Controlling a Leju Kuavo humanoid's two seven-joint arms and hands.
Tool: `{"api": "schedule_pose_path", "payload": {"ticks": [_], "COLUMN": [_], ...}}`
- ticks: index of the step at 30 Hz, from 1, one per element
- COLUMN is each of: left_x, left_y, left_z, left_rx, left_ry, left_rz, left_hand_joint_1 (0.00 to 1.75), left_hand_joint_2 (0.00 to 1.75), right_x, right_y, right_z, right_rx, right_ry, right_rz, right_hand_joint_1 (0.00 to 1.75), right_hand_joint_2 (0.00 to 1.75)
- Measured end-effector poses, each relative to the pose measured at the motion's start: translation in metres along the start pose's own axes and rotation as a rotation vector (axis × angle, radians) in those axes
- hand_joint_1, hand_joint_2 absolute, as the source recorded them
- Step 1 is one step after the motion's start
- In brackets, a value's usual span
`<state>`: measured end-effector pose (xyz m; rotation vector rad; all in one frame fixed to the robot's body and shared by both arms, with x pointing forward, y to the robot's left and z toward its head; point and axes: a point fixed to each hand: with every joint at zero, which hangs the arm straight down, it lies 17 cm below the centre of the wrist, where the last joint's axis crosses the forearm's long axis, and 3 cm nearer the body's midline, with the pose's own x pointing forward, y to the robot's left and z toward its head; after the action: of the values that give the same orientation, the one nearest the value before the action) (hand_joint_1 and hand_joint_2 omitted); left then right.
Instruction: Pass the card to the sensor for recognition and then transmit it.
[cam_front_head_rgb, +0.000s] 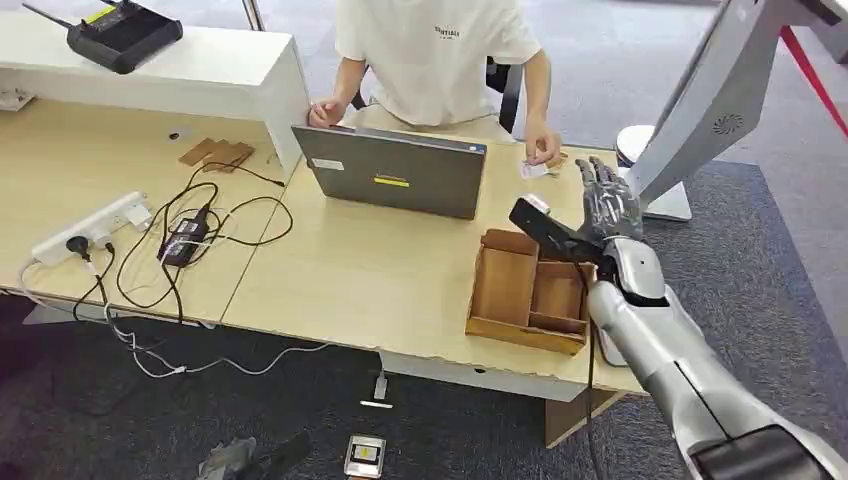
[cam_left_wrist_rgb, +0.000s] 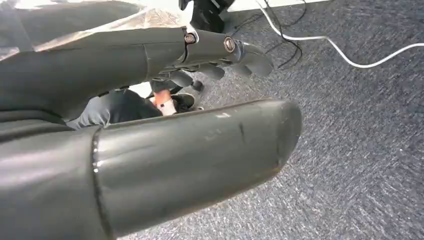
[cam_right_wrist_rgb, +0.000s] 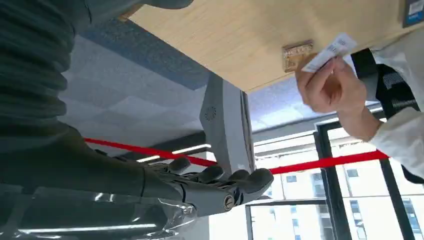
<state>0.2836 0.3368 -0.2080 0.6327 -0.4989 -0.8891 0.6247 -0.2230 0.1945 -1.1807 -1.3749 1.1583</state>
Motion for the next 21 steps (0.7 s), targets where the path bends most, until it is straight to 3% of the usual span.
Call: {"api": "schedule_pose_path", "payload": {"ticks": [14, 21], "left_x": [-0.036, -0.049], "left_y": [-0.018, -0.023], "left_z": [0.008, 0.01], "left_rx": [0.005, 0.007], "left_ry": [0.065, 0.093], "left_rz": [0.092, 0.106], "left_hand_joint_1": [0.0, 0.0], "left_hand_joint_2": [0.0, 0.0], "right_x": [-0.016, -0.009], "right_y": [-0.02, 0.0], "right_z": [0.032, 0.07], "right_rx": [-0.078, -0.029], "right_ry": [0.022, -0.006], "right_rz": [-0.292, -0.411], "right_hand_joint_1": [0.0, 0.0], "right_hand_joint_2": [1.75, 1.75]}}
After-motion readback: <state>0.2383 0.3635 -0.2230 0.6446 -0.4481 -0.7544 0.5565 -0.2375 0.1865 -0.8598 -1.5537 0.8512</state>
